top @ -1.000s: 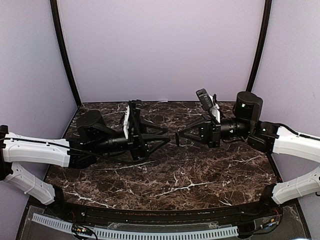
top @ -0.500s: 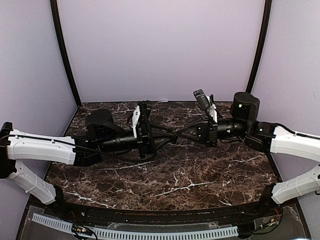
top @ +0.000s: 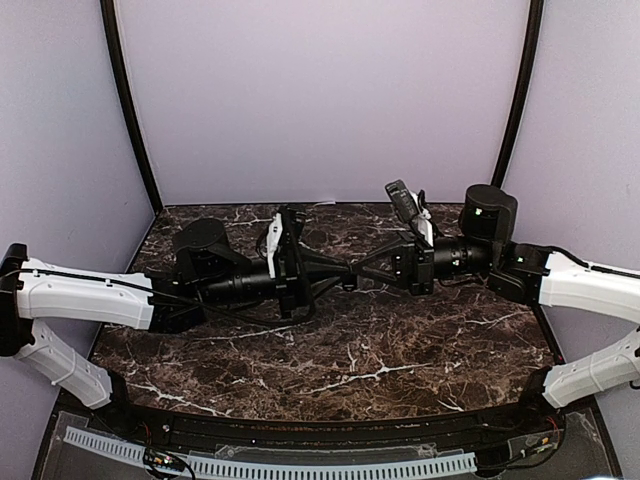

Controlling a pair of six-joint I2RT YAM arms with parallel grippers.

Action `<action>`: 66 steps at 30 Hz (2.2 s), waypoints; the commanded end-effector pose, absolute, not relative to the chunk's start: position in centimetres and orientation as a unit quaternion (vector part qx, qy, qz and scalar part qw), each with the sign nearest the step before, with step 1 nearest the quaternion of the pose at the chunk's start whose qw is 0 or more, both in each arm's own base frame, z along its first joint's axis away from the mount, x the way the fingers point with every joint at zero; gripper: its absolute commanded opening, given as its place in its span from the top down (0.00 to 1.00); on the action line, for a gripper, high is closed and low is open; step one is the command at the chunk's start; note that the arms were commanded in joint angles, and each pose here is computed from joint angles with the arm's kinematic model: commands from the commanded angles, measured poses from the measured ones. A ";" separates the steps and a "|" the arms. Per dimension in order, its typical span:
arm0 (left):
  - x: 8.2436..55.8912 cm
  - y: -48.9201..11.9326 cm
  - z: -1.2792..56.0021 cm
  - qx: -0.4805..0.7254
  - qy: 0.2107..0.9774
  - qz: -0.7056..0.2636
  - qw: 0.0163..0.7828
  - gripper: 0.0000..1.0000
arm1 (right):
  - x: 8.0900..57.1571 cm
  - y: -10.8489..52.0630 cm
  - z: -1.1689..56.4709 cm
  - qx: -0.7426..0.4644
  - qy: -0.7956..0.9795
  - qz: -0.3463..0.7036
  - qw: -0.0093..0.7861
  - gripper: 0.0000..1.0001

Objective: Remove the keys from the keyring

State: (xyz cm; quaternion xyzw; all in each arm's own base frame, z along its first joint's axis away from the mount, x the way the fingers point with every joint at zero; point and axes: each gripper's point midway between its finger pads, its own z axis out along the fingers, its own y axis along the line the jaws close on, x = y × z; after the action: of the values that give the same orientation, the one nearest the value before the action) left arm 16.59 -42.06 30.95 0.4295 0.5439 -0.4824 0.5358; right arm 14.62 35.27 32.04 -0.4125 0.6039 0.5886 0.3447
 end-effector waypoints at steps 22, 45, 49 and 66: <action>15.9 -41.2 31.1 0.407 0.594 -0.503 0.479 1.00 | 15.7 34.9 29.1 -0.419 0.641 0.554 0.328 1.00; 17.0 -41.0 28.4 0.366 0.686 -0.535 0.331 1.00 | 15.8 35.0 26.1 -0.453 0.657 0.528 0.291 1.00; 16.8 -41.4 27.9 0.380 0.691 -0.529 0.314 1.00 | 16.1 34.9 26.0 -0.466 0.662 0.508 0.294 1.00; 16.5 -41.3 27.5 0.401 0.675 -0.526 0.328 1.00 | 15.8 35.5 26.3 -0.468 0.659 0.515 0.283 1.00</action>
State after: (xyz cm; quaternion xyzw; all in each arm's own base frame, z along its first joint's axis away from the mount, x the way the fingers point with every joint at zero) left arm 16.89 -41.27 27.36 0.3824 0.6890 -0.5250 0.3216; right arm 15.62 35.02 24.88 -0.4633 0.6722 0.5109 0.2694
